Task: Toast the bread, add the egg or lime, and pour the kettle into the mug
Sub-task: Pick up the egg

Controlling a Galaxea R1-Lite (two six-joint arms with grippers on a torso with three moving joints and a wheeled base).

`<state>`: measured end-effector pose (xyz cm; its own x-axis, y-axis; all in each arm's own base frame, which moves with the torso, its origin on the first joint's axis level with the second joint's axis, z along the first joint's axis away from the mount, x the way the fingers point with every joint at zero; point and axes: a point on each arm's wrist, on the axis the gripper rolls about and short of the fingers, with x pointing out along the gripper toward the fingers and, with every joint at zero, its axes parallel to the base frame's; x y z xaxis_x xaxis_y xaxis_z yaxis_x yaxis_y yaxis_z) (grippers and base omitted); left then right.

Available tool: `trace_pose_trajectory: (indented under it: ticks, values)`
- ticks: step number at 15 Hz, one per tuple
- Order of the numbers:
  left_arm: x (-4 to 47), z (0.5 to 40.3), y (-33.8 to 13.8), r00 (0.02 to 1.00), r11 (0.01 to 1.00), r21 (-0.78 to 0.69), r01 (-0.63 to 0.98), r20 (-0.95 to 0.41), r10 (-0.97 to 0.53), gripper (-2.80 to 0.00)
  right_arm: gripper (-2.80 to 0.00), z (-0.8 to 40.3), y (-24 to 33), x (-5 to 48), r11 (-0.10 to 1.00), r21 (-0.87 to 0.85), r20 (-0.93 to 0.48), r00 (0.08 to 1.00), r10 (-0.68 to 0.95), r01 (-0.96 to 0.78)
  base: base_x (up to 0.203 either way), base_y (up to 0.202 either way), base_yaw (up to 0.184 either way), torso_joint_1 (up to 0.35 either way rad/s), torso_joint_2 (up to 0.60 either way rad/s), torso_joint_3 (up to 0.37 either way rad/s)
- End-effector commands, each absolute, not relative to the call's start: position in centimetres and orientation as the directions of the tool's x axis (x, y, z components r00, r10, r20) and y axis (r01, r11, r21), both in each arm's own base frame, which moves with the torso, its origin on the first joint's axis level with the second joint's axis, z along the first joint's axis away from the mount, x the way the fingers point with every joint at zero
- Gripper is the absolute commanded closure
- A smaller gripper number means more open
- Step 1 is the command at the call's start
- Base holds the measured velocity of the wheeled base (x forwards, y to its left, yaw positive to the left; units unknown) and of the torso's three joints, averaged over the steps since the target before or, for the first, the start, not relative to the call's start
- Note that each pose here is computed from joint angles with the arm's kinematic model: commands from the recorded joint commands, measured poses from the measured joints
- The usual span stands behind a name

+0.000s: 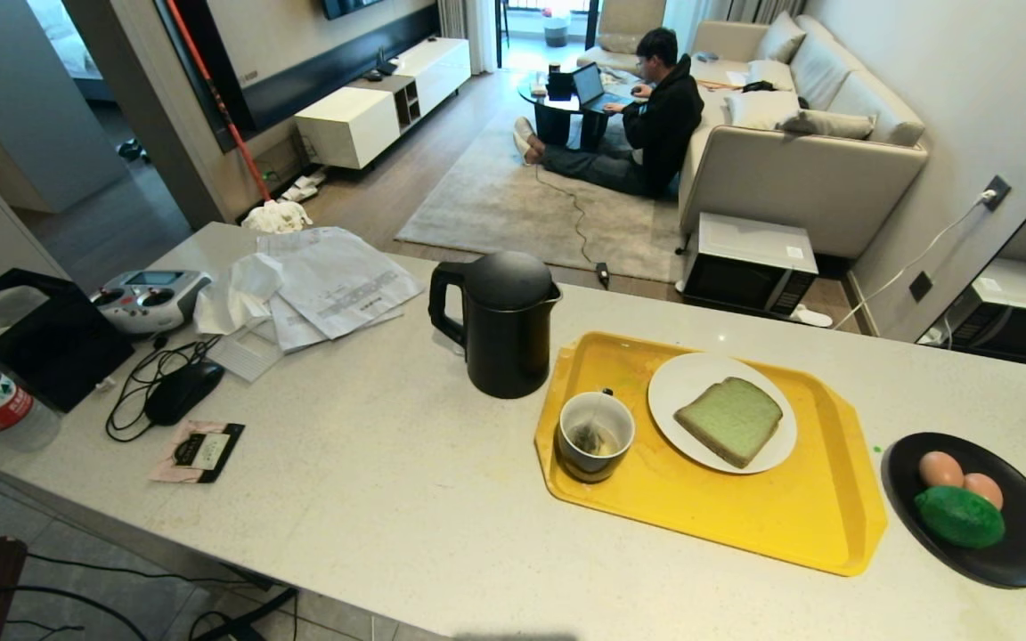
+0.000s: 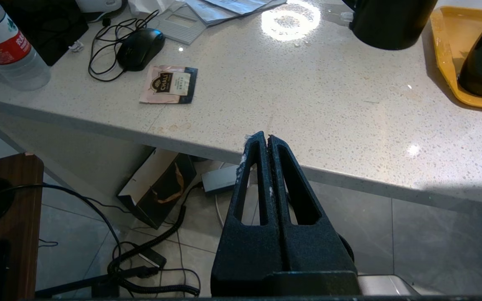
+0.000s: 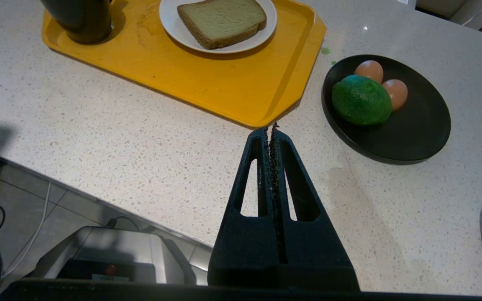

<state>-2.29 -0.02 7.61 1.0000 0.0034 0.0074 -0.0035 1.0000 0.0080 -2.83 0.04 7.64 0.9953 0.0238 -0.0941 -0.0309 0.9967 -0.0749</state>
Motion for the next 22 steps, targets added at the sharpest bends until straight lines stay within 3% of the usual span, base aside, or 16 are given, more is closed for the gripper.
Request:
trace_pose_trajectory:
  ticks: [1, 22]
  values:
    - [-2.29, 7.61, -0.02, 1.0, 1.0, 0.008, -0.005, 0.008, 0.005, 0.0, 0.0, 7.63, 0.04, -2.82, 0.997, -0.076, -0.095, 0.995, 0.025, -0.032, 0.0, 0.0, 0.0, 0.0, 0.0, 0.0]
    - [-2.29, 7.61, -0.02, 1.0, 1.0, 0.008, -0.003, 0.008, 0.003, 0.0, 0.0, 7.63, 0.05, -2.82, 0.996, -0.078, -0.095, 0.995, 0.029, -0.037, 0.0, 0.0, 0.0, 0.0, 0.0, 0.0]
